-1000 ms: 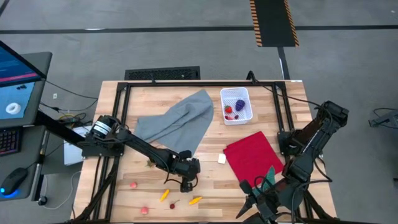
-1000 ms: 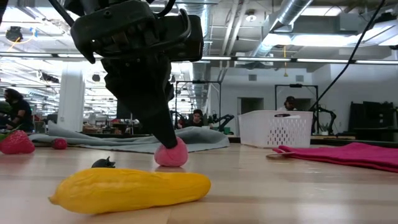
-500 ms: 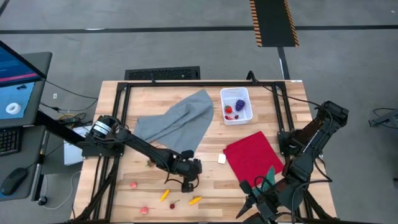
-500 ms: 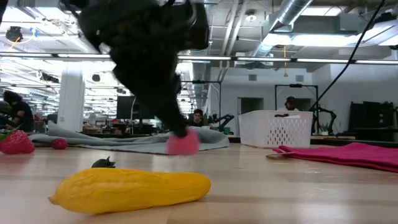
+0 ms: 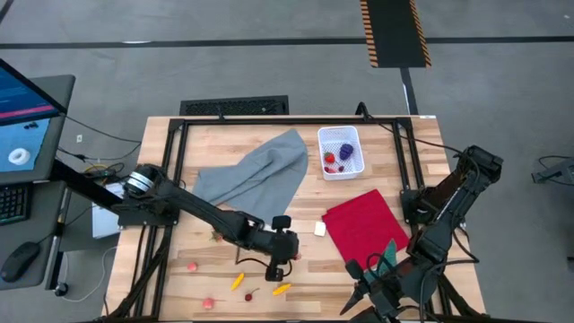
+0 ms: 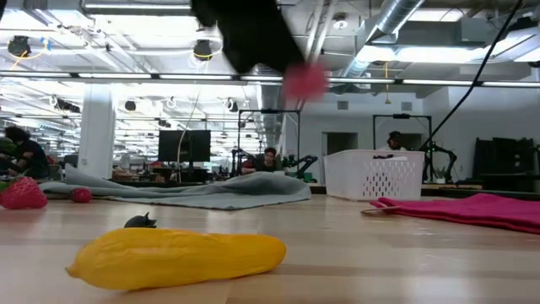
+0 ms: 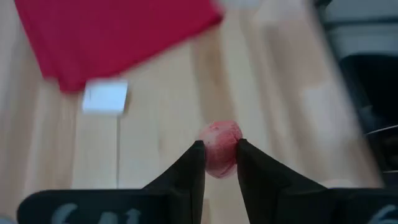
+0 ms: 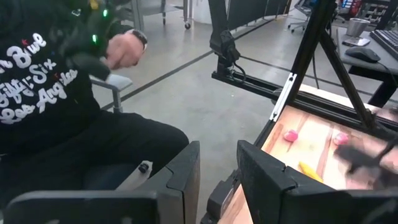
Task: Pick and placing Produce into tupperware
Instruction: Put the pink peach into the white bin
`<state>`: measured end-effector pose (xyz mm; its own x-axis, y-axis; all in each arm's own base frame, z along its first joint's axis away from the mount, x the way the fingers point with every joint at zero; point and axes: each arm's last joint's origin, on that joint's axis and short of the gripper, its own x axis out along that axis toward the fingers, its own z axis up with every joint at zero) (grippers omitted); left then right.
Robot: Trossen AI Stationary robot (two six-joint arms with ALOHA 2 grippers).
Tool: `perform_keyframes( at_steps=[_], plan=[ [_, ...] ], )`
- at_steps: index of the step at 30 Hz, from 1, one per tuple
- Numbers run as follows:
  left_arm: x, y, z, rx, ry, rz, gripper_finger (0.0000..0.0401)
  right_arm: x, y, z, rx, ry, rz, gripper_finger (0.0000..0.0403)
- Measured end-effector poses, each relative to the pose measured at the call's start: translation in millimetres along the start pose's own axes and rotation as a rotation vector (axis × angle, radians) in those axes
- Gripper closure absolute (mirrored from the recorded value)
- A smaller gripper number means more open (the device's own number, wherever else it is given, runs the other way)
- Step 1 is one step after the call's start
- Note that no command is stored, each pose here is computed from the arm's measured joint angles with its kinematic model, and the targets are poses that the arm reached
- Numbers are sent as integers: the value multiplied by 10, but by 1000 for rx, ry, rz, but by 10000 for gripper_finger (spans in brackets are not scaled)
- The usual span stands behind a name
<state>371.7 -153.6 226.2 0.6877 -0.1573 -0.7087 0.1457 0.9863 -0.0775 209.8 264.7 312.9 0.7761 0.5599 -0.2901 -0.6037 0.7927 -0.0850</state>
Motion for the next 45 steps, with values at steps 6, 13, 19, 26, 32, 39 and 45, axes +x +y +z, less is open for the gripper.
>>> perform_keyframes(
  at_steps=[6,13,19,26,32,39,45],
  plan=[
    [-728,-116,290,50,-233,-6,331,-3,10,0,0,-1,3,274],
    [-1596,-167,429,86,-458,-7,331,-4,13,4,0,-4,4,274],
    [-2127,-15,454,75,-611,38,331,-4,13,4,0,-4,3,274],
    [-2529,434,476,-17,-708,151,331,-4,13,2,6,-2,3,274],
    [-2749,849,478,-122,-775,257,331,44,27,-38,22,9,2,274],
    [-2735,1286,544,-177,-821,273,331,41,26,-26,26,1,2,274],
    [-2450,1737,655,-206,-814,210,331,41,26,-28,19,3,2,274]
  ],
)
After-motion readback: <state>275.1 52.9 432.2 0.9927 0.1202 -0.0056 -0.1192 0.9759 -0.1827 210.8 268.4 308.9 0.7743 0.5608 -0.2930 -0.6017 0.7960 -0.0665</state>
